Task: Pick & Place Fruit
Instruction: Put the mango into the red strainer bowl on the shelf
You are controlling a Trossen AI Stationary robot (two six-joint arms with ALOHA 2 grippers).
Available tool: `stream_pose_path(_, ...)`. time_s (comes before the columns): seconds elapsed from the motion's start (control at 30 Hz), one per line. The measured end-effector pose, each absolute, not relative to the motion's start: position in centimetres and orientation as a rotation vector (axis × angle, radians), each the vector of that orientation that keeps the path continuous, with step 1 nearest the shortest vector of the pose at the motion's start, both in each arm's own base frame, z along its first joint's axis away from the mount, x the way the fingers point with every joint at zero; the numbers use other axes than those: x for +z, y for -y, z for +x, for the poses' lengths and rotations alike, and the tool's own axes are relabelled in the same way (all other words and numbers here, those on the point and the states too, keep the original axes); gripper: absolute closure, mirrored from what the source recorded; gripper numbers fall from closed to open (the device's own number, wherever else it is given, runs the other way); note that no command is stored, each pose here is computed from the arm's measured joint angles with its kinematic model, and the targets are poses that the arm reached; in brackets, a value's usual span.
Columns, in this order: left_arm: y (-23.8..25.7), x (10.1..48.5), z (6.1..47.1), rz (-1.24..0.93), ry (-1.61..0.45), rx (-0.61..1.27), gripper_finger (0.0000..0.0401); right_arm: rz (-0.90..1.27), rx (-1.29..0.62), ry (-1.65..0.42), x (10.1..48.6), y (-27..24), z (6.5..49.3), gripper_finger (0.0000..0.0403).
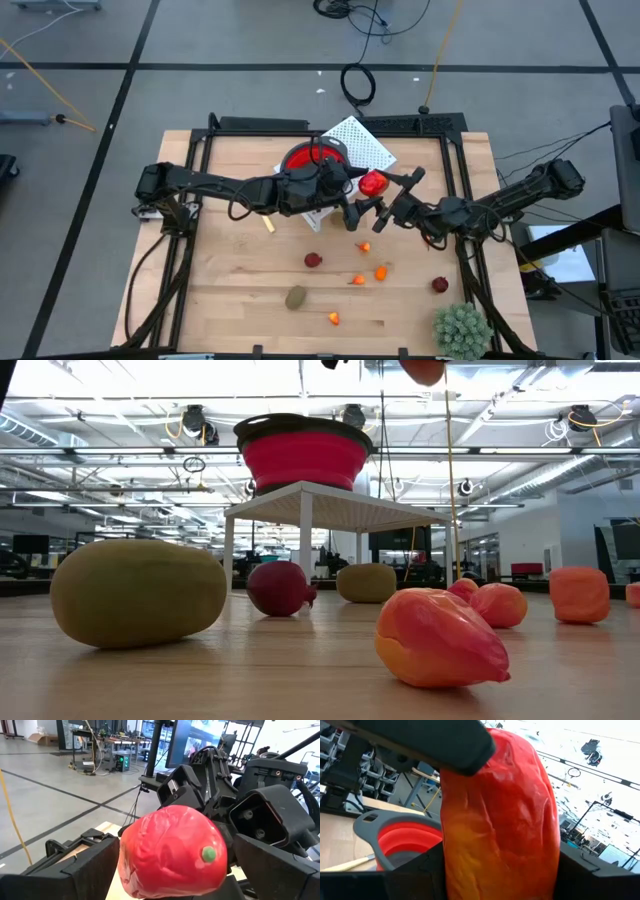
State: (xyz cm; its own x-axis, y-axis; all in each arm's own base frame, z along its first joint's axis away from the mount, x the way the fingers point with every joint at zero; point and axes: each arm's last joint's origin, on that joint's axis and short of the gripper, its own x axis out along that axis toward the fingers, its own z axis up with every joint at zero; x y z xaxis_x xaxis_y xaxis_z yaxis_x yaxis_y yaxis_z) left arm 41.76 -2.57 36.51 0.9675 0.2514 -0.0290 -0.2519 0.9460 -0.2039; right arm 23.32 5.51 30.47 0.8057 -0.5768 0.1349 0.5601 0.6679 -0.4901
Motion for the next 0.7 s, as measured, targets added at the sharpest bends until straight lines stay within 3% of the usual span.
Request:
stream_pose_path(0.2, 2.57, 36.52, 41.76, -0.207, -0.002, 0.258, 0.0038, -0.543, -0.636, -0.044, 30.31, -5.52, 23.36, 0.0167)
stream_pose_path(0.57, 2.56, 36.48, 41.76, -0.211, -0.003, 0.263, 0.0197, -0.502, -0.642, -0.036, 30.27, -5.49, 23.35, 0.0159)
stream_pose_path(0.7, 2.56, 36.46, 41.75, -0.207, -0.007, 0.262, 0.0204, -0.454, -0.639, -0.033, 30.10, -5.50, 23.39, 0.0150)
